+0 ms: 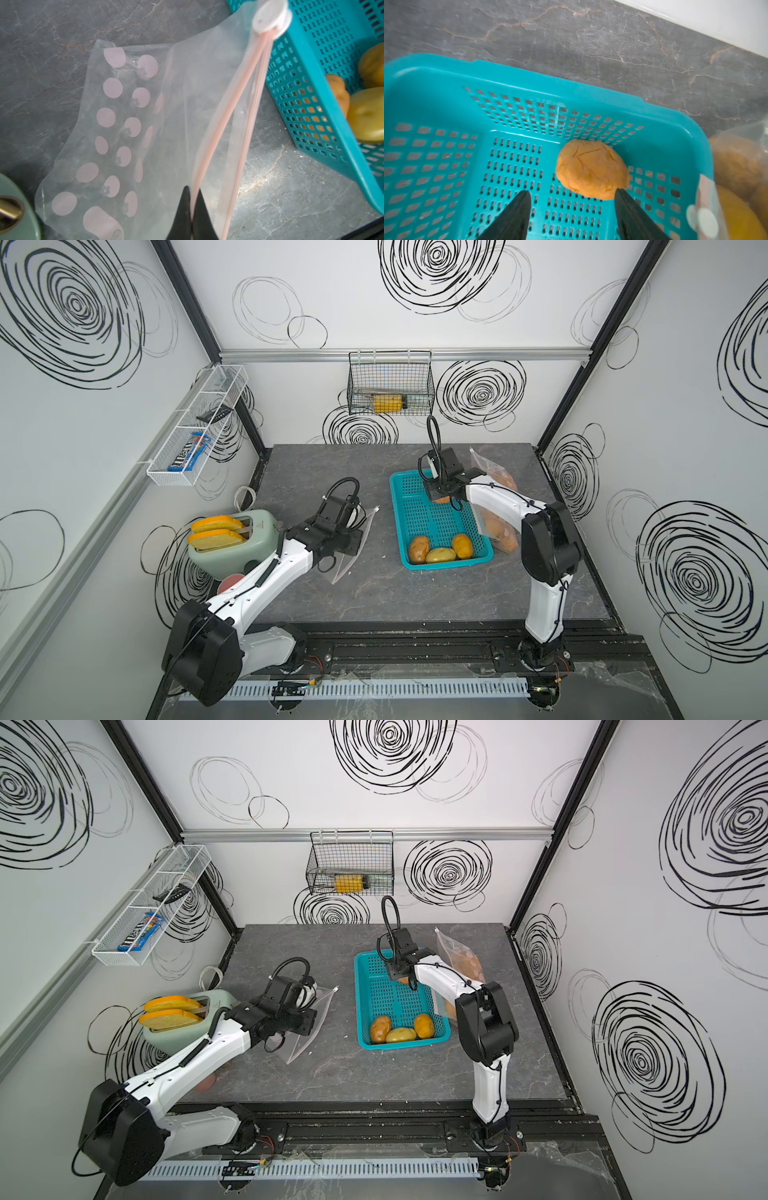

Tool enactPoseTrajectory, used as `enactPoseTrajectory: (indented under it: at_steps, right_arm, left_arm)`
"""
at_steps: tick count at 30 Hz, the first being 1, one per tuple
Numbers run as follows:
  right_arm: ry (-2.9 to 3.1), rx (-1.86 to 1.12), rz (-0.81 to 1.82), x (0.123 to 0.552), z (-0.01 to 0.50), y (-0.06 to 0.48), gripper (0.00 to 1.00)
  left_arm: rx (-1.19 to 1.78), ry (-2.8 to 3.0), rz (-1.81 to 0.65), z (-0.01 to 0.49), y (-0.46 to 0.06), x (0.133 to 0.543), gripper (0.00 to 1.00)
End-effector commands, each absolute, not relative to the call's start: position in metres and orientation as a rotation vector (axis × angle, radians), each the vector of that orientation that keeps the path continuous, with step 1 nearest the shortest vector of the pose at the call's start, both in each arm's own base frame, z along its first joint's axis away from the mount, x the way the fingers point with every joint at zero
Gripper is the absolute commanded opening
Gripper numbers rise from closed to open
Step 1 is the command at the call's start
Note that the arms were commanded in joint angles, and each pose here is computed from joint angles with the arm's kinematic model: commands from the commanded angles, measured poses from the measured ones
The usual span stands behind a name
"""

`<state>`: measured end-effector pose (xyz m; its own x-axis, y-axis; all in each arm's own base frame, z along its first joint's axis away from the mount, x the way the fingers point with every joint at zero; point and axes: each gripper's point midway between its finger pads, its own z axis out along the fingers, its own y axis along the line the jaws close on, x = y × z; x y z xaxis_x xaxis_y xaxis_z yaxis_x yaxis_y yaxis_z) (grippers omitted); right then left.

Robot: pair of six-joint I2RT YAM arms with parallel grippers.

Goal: Put the potatoes into a zipper bag and zip it
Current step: Pick up the potato from the basket.

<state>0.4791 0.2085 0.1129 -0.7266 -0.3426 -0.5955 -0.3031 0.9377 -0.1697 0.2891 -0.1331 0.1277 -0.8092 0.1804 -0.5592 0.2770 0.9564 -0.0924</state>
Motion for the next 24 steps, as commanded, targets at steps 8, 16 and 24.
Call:
enactPoseTrajectory:
  at_steps: [8,16,24]
  right_arm:
    - [2.417,-0.871,-0.325,0.485,0.087,0.196,0.72]
    - [2.466,-0.946,-0.208,0.487,0.069,0.189,0.75]
    - [2.492,-1.013,-0.041,0.478,0.05,0.194,0.75]
  left_arm:
    - [0.306,2.419,-0.315,0.145,-0.139,0.294,0.0]
    - [0.312,2.425,-0.309,0.143,-0.138,0.293,0.0]
    - [0.315,2.43,-0.305,0.141,-0.138,0.293,0.0]
